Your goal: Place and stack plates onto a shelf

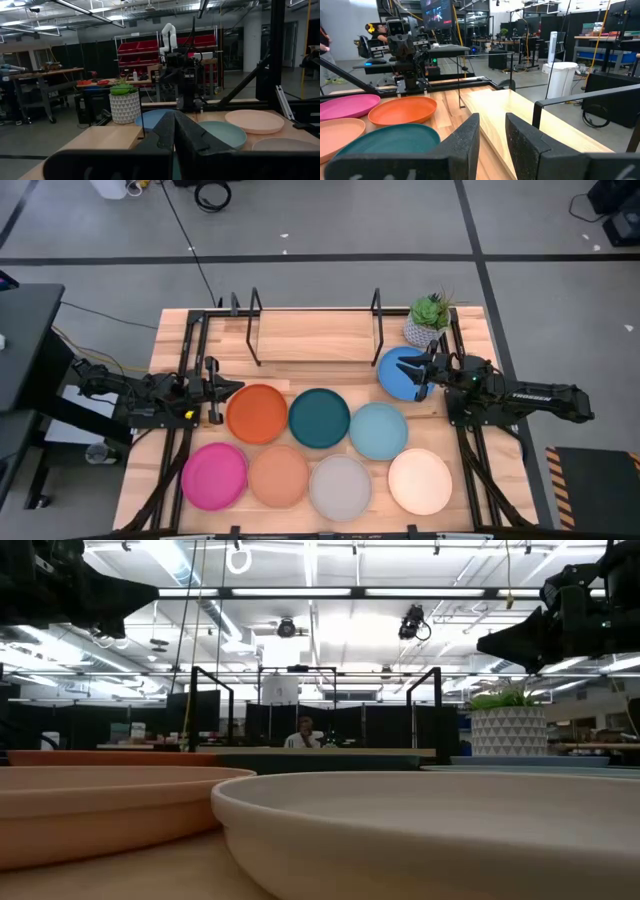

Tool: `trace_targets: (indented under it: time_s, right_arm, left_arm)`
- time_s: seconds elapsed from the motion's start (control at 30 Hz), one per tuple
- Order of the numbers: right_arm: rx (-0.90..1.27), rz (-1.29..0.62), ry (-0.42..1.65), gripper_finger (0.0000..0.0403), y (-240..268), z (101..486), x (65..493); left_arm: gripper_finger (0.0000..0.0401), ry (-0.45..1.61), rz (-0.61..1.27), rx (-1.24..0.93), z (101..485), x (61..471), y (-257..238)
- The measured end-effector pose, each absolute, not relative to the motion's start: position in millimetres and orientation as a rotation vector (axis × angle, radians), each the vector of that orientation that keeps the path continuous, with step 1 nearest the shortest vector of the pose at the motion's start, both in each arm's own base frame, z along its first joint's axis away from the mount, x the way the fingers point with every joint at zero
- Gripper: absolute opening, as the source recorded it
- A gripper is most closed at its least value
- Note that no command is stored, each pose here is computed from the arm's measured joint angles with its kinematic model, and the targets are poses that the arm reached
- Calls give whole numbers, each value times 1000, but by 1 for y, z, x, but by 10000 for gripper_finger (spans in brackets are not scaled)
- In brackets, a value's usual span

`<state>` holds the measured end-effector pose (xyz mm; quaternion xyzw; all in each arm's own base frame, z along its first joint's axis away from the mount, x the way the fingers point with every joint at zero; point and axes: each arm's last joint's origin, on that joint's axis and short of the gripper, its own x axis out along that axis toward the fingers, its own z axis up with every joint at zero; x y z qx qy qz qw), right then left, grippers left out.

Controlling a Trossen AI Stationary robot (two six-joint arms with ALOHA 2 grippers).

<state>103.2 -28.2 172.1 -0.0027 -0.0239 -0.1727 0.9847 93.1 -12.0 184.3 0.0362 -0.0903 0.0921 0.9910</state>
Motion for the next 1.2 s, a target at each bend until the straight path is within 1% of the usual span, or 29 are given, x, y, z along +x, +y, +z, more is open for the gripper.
trace_targets:
  time_s: [1.2]
  right_arm:
    - [-6,-348,-48,100,-28,172,103]
  left_arm:
    - [9,-193,185,68,185,93,-12]
